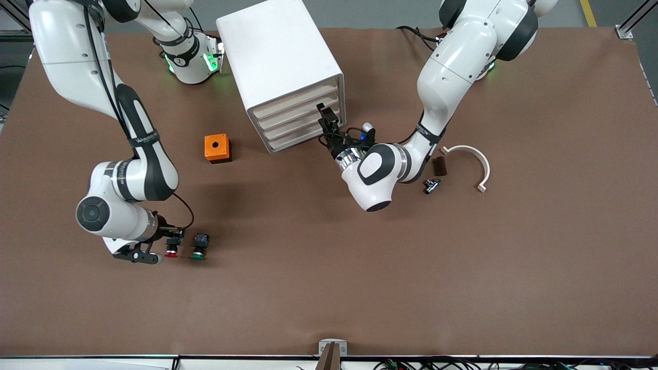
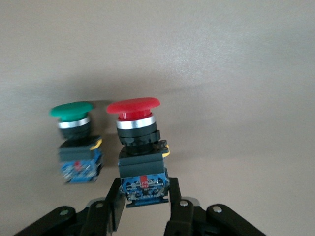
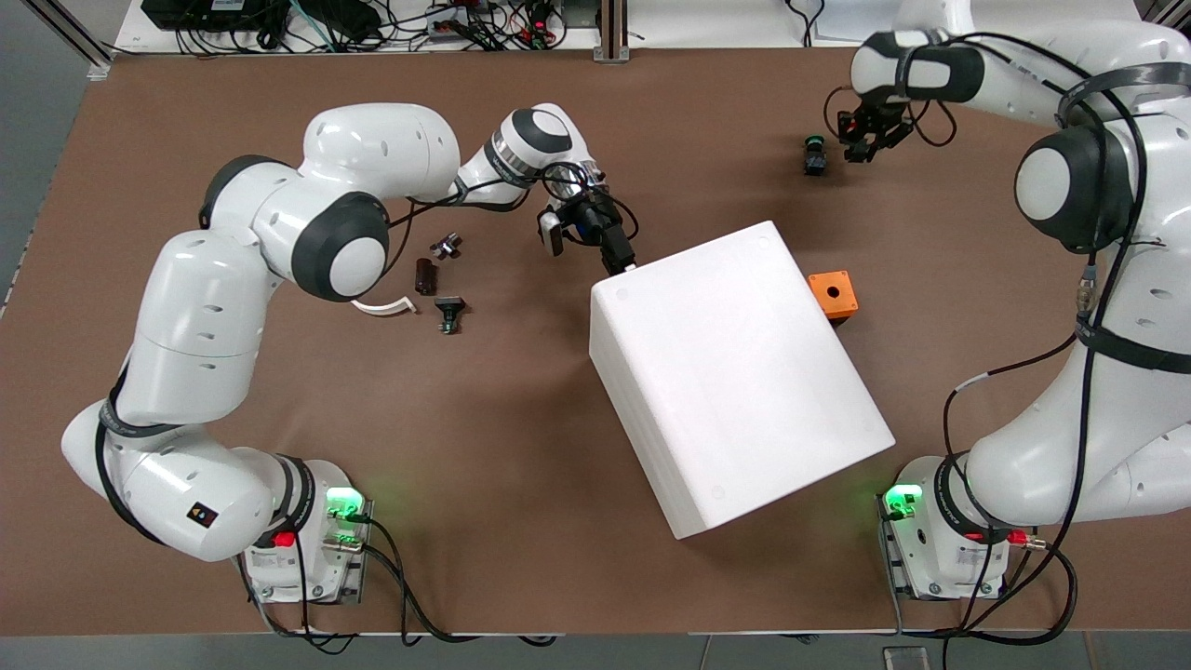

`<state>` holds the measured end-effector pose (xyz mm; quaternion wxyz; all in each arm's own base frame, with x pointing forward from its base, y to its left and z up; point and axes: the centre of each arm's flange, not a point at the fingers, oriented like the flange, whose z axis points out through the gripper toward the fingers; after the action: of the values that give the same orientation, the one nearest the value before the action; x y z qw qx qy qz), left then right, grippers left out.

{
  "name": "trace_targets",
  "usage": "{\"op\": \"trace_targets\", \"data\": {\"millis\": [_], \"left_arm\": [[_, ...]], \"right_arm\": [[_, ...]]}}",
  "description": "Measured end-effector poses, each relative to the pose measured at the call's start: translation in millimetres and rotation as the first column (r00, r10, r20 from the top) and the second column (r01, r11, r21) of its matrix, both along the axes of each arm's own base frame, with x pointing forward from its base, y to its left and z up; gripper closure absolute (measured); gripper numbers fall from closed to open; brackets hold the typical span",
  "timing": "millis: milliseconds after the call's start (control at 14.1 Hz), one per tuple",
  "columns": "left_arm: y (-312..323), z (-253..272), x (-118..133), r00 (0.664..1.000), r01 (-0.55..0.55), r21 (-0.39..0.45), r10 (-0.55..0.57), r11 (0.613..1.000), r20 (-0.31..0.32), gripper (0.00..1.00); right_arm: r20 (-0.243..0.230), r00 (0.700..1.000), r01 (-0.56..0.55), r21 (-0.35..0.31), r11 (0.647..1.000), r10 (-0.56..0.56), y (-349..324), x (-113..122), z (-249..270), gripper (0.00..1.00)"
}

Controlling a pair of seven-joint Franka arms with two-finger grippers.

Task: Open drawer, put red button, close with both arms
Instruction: 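Pull the drawer open with the left gripper while the right gripper lifts the button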

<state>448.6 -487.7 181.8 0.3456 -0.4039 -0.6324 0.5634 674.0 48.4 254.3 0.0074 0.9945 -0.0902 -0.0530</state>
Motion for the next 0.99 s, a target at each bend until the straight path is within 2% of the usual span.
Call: {"op": "trace_targets", "data": {"millis": [213,354,425,496,567,780,922,993], "left_arm": [[-3,-10,-7,1.0,0.006,0.019,-0.006,1.0,-0.023,0.39],[-8,-13,-13,0.999,0.009,0.023,-0.008,1.0,-0.037,0.43],[-12,-13,-17,0.999,0.009,0.023,-0.008,1.0,-0.044,0.48],[-16,-13,-20,0.999,0.011,0.021,-0.01,1.0,-0.051,0.48],[-20,-12,-24,0.998,0.014,0.019,-0.013,1.0,-0.055,0.52],[-30,-14,-38,0.998,0.037,0.021,-0.036,0.999,-0.061,0.57],[-35,-17,-45,0.997,0.05,0.024,-0.049,0.998,-0.066,0.73],[-37,-19,-49,0.996,0.057,0.026,-0.055,0.998,-0.068,0.73]], "right_arm": [[0.005,0.997,0.071,-0.006,0.997,-0.071,14,-1,57,0.59],[-0.007,0.992,0.129,-0.015,0.992,-0.129,32,-10,85,0.59],[-0.018,0.987,0.162,-0.024,0.987,-0.162,44,-16,98,0.59],[-0.026,0.98,0.195,-0.034,0.98,-0.196,58,-22,111,0.59],[-0.028,0.97,0.239,-0.041,0.97,-0.24,72,-29,124,0.59],[-0.049,0.925,0.376,-0.026,0.926,-0.376,110,-54,172,0.59],[-0.052,0.899,0.433,-0.029,0.901,-0.434,129,-74,207,0.59],[-0.046,0.883,0.466,-0.03,0.884,-0.467,140,-84,224,0.59]]}}
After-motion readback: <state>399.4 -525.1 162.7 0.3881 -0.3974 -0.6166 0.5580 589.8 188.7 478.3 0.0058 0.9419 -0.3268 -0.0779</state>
